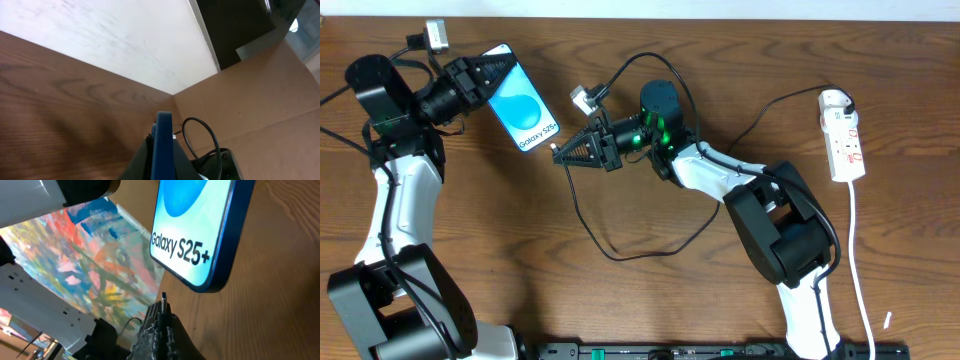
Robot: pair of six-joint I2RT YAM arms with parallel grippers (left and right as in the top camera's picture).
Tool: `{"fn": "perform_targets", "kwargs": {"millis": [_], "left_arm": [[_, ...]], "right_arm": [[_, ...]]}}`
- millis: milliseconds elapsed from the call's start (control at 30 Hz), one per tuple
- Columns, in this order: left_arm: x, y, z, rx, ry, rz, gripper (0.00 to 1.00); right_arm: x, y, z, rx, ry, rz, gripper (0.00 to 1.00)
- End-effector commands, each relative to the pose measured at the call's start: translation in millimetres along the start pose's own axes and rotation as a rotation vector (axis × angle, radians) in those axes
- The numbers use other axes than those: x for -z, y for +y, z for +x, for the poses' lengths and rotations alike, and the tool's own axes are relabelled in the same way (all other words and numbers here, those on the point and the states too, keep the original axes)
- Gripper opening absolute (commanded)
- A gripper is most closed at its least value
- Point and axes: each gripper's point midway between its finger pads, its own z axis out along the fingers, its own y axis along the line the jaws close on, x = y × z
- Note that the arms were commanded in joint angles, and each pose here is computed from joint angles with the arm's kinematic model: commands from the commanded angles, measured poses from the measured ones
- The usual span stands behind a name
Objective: Plug charger to phone and switch on socket
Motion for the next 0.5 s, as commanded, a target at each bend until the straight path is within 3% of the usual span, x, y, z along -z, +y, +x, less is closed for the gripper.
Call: {"fn": "perform_targets", "kwargs": {"millis": [0, 467], "left_arm": [[2.1, -10.4, 1.2, -0.016, 0.011, 0.021, 0.08], [-7.1, -20.7, 14.0, -0.018, 0.068, 0.066, 0.08]], "right_arm": [[-2.8, 11.9, -5.9, 0.058, 0.017, -0.029, 0.01], [-2.9, 9.8, -8.2, 0.053, 0.003, -0.016, 0.01]]}}
